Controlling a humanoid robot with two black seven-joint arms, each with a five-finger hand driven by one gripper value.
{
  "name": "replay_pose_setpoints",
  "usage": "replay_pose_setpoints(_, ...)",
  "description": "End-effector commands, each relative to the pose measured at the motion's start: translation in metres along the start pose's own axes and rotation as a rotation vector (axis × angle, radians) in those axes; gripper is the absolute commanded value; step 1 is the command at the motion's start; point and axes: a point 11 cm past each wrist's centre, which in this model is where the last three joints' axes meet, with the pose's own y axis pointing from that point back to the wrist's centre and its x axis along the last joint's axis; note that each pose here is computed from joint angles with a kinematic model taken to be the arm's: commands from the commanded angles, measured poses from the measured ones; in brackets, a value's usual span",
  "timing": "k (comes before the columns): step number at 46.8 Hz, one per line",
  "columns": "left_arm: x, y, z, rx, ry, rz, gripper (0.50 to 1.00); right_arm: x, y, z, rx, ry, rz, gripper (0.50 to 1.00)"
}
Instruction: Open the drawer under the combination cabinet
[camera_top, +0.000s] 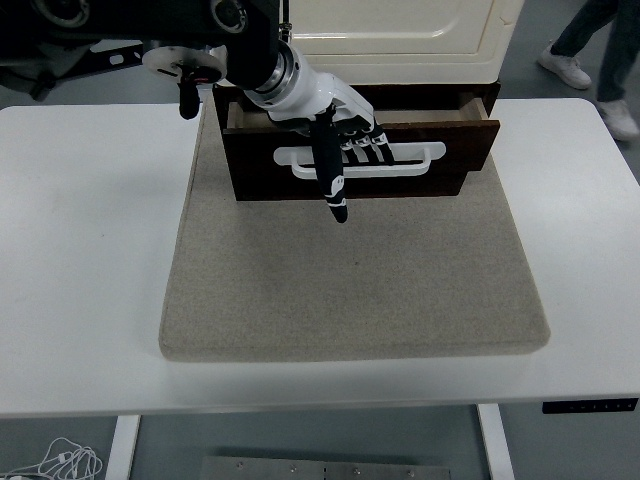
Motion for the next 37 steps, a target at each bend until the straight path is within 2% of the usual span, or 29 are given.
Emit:
replay_pose_setpoints(1,-0.0014,0.0004,0.0010,-0.003,-0.006,-0.013,1.000,-0.0001,0.0000,0.0000,0.000,0.000,-0.001,0.926)
replay_pose_setpoints(15,-0.0062,0.0025,0.0057,-0.020,-0.016,-0.037,1.000,0.0000,0.0000,0.0000,0.000,0.000,0.000,0.928)
replay_pose_setpoints(37,-0.0001,0.0069,0.0092,-0.014,-0.038,-0.001,1.000,0.0000,0.0000,0.0000,0.000,0.000,0.000,0.926)
